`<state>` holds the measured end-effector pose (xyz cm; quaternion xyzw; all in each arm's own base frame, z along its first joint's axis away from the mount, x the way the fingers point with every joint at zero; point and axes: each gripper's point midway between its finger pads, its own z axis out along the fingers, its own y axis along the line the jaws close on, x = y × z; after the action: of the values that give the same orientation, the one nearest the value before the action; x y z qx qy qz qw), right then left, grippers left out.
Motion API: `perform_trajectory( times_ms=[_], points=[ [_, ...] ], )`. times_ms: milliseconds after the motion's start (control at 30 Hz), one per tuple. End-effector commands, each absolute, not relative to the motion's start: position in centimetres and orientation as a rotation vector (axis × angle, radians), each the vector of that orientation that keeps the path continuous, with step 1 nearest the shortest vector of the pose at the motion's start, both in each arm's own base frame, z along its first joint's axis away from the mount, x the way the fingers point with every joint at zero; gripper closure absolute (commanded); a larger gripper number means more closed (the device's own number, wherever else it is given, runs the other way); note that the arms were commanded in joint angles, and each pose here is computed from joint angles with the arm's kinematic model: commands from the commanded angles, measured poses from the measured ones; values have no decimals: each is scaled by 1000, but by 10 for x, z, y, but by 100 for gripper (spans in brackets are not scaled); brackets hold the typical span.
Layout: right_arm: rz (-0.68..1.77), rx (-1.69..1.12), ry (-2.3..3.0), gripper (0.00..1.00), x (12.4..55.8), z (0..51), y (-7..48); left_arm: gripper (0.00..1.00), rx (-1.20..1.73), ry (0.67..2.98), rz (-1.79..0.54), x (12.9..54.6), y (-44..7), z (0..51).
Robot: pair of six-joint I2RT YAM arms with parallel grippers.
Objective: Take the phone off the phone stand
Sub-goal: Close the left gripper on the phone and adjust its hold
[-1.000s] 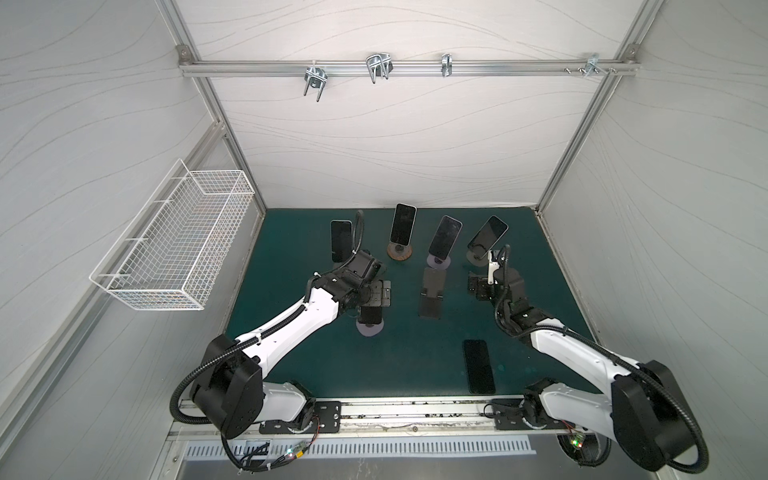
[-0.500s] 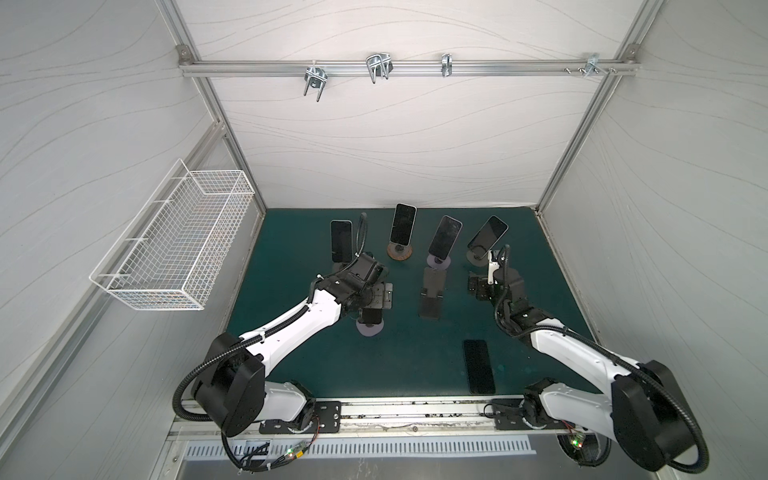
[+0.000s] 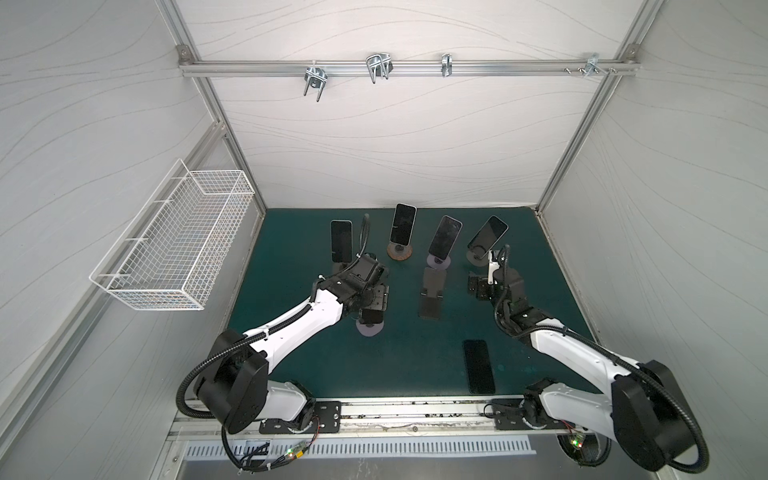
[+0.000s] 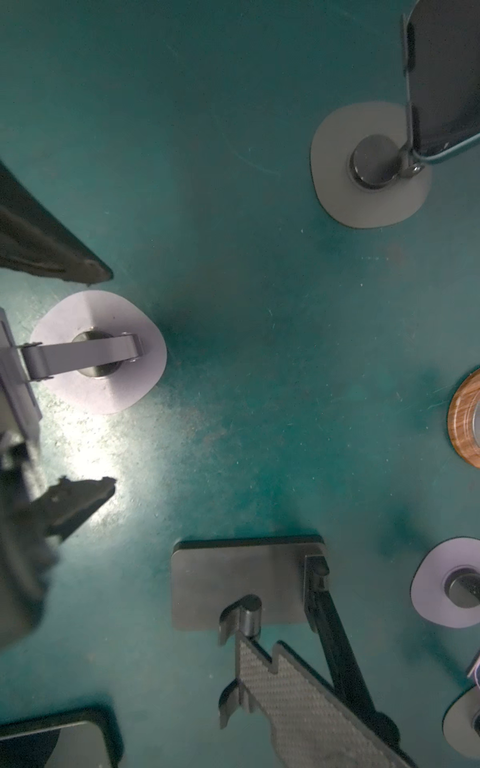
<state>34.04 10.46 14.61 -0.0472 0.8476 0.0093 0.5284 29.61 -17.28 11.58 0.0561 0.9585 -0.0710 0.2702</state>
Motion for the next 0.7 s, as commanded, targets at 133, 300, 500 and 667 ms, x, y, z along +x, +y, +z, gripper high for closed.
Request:
perform_trajectory(
  times_ms=[133,300,500,667],
  points=[
    [14,-97,2015,1,342,151,104,34,197,2520,-172,303,-174,138],
    [9,-95,2017,1,343,151,104,34,215,2521,-195,301,-176,142],
    [7,-98,2024,1,344,150,105,32,255,2517,-190,300,-177,147],
    [7,-103,2030,1,344,150,105,31,278,2499,-180,302,-177,151]
  ],
)
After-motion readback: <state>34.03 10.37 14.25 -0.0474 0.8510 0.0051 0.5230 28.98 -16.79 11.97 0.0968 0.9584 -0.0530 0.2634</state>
